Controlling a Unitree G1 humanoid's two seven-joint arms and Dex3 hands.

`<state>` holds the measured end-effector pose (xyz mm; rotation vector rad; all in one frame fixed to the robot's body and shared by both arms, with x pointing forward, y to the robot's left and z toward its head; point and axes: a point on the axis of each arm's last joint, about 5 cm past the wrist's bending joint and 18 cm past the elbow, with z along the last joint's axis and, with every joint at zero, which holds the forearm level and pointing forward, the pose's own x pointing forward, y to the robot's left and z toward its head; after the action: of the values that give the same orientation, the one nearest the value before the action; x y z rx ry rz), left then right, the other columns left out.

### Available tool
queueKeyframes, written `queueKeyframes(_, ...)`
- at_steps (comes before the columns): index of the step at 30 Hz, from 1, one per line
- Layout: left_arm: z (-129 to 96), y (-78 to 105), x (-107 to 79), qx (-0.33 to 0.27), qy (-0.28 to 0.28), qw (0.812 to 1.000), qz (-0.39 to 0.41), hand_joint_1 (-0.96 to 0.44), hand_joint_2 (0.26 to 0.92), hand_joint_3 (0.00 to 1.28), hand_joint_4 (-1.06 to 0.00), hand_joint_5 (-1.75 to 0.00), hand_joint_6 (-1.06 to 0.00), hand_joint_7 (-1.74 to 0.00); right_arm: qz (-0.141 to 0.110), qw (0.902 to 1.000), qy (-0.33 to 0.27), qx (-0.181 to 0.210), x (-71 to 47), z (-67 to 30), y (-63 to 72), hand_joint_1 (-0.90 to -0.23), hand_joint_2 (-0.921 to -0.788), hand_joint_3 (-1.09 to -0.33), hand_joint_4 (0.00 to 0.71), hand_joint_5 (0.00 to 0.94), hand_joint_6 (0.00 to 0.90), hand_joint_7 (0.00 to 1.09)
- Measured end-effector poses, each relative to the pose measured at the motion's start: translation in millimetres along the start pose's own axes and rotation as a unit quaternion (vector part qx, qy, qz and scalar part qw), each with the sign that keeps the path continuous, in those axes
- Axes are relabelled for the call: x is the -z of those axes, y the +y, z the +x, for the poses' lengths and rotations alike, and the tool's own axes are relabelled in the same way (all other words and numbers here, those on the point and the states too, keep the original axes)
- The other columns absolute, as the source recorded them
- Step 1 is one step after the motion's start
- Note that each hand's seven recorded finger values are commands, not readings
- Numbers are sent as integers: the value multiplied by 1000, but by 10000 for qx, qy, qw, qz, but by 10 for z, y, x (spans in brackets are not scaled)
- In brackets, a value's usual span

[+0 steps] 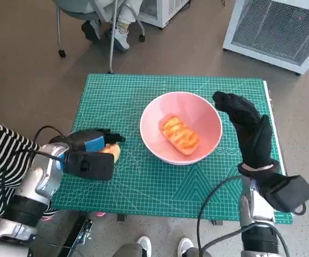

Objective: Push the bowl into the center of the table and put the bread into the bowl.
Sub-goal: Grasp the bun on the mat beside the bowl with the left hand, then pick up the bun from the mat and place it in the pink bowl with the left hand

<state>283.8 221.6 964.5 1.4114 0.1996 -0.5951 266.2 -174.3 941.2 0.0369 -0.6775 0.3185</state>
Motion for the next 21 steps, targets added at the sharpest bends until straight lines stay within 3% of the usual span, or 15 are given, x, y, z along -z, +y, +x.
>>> queueKeyframes(2, -31, 17, -12, -138, -65, 9999, 23, -66, 909, 117, -618, -1034, -512, -1184, -1, 10000, 0, 1, 0, 0, -1, -644, -921, -837, 113, 4, -1, 486)
queueKeyframes(5, -89, 39, -13, -364, -197, 9991, 36, -21, 917, 125, -650, -1162, -510, -1228, -8, 10000, 2, 6, -1, -2, -5, -645, -921, -837, 114, 4, -1, 487)
queueKeyframes(11, -189, 95, 6, -786, -502, 9956, -22, -2, 920, 123, -669, -1198, -513, -1251, -5, 10000, 28, 14, 7, -6, -6, -645, -921, -838, 115, 4, -1, 488)
queueKeyframes(21, -347, 302, -54, -1471, -936, 9845, -187, 2, 920, 167, -590, -1256, -493, -1312, 12, 10000, 63, 20, 24, 7, -8, -644, -921, -838, 115, 3, -1, 487)
